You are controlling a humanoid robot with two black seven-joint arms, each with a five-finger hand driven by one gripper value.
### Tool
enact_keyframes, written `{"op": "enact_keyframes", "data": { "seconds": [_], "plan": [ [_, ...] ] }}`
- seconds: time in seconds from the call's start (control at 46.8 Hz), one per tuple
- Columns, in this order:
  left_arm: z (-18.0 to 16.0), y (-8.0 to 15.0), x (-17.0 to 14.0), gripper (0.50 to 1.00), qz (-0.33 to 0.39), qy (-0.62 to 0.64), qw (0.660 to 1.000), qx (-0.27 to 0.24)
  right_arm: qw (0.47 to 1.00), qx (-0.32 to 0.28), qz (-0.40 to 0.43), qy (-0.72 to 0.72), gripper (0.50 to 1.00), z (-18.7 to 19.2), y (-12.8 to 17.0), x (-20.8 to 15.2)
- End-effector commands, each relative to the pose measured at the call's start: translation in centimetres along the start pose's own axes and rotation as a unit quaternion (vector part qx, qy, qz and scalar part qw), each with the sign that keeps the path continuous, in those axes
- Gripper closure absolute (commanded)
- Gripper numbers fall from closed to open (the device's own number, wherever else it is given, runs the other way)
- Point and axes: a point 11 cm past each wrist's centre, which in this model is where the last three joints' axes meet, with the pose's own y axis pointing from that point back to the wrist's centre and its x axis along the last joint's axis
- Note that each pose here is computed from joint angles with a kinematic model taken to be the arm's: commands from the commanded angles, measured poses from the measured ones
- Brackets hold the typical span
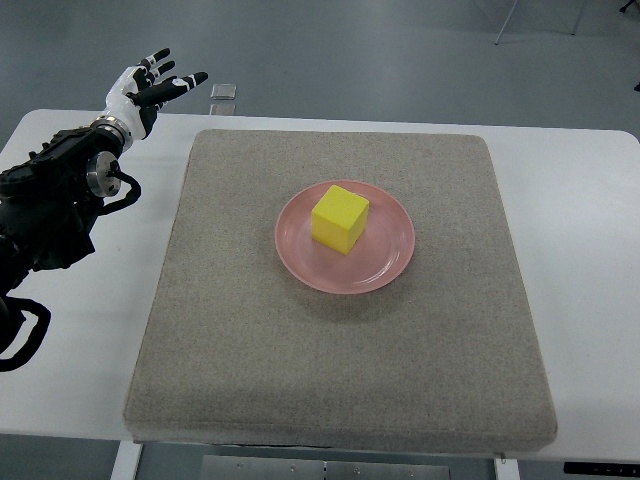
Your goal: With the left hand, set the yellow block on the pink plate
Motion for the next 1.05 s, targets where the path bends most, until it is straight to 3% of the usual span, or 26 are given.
{"op": "enact_keyframes", "data": {
  "seconds": [0.0, 0.235, 1.025],
  "plan": [
    [0.0, 0.0, 0.2, 0.538, 0.007, 0.030, 1.000, -0.004, 1.000, 0.000, 0.000, 0.000, 0.576, 0.0, 0.0, 0.0],
    [0.1, 0.0, -0.4, 0.512, 0.000, 0.043, 0.999, -0.007, 1.000, 0.000, 0.001, 0.000, 0.576, 0.0, 0.0, 0.0],
    [2.3, -0.6, -3.0, 0.510, -0.022, 0.045, 0.998, -0.027, 1.000, 0.000, 0.000, 0.001, 0.576, 0.0, 0.0, 0.0]
  ]
}}
